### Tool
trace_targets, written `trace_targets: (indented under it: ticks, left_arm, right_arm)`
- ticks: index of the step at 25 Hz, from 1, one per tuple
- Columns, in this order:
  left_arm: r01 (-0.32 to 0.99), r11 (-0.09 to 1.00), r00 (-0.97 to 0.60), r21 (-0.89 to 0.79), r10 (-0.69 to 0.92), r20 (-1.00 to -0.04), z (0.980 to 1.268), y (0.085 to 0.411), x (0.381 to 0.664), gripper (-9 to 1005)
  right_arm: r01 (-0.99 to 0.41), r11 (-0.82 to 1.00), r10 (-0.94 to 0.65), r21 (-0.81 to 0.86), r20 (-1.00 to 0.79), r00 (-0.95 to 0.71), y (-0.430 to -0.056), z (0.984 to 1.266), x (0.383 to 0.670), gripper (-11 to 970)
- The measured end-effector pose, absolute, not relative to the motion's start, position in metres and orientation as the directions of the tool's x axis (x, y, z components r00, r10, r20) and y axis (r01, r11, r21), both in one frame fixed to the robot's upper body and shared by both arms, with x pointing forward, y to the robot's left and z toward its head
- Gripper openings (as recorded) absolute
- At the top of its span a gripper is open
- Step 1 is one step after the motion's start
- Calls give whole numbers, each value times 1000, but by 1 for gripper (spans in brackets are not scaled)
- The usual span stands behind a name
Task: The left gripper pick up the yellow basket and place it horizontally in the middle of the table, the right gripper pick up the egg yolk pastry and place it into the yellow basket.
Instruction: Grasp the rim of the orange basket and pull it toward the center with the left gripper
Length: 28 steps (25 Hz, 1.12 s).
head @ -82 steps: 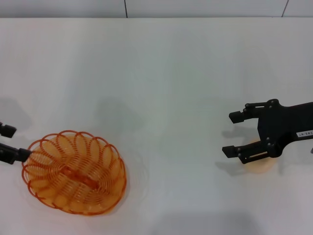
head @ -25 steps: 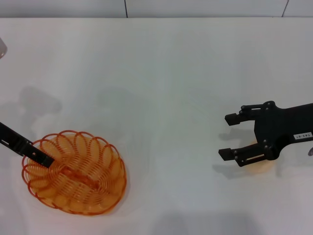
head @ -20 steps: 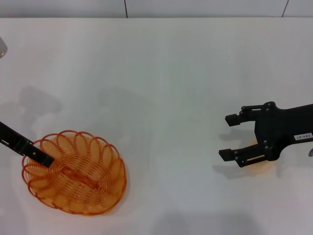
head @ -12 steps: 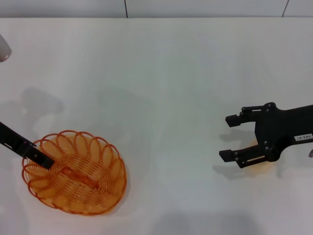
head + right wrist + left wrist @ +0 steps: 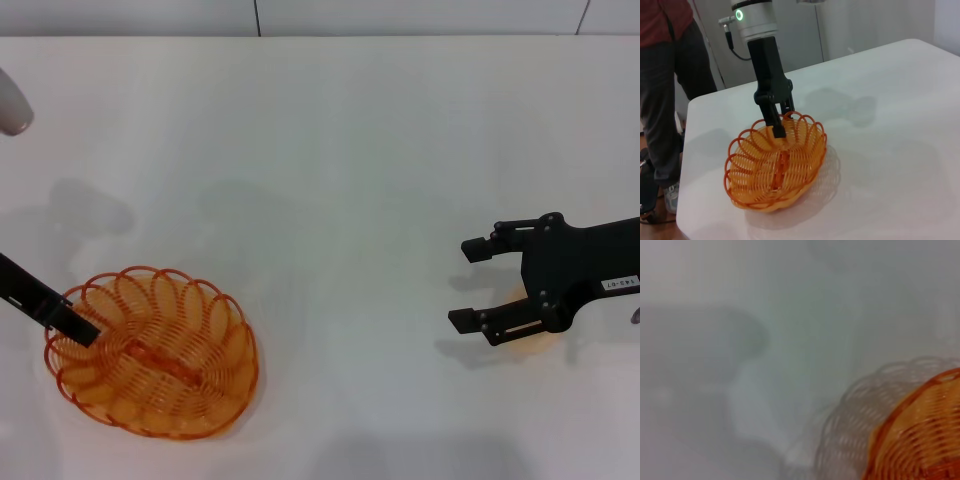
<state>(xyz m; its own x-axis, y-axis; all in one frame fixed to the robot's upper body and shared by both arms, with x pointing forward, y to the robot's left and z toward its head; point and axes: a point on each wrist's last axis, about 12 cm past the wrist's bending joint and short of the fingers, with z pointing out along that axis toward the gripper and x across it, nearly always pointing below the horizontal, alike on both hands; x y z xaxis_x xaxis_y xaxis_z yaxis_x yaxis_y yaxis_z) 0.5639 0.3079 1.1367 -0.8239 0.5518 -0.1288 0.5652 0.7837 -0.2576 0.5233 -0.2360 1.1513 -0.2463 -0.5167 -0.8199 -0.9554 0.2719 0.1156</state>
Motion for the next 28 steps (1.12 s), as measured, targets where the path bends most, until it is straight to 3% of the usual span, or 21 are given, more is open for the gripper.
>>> trace_targets:
  ticks: [16,21,28]
  left_arm:
    - [574,783,-819,-240,555,-145,1138,306,569,234]
    - [584,777,-812,-236,565,-150,1140,303,572,215]
    - [590,774,-807,-232,569,-156,1143,302,574,106]
  right_arm:
    - [-956,271,-517,117,-820,-247,-236,1151,523,859]
    - [-955,272,-517,116,-820,-247,-236,1151,523,859]
    - [-955,275,-515,115,-821,-247,-237,1152,524,859]
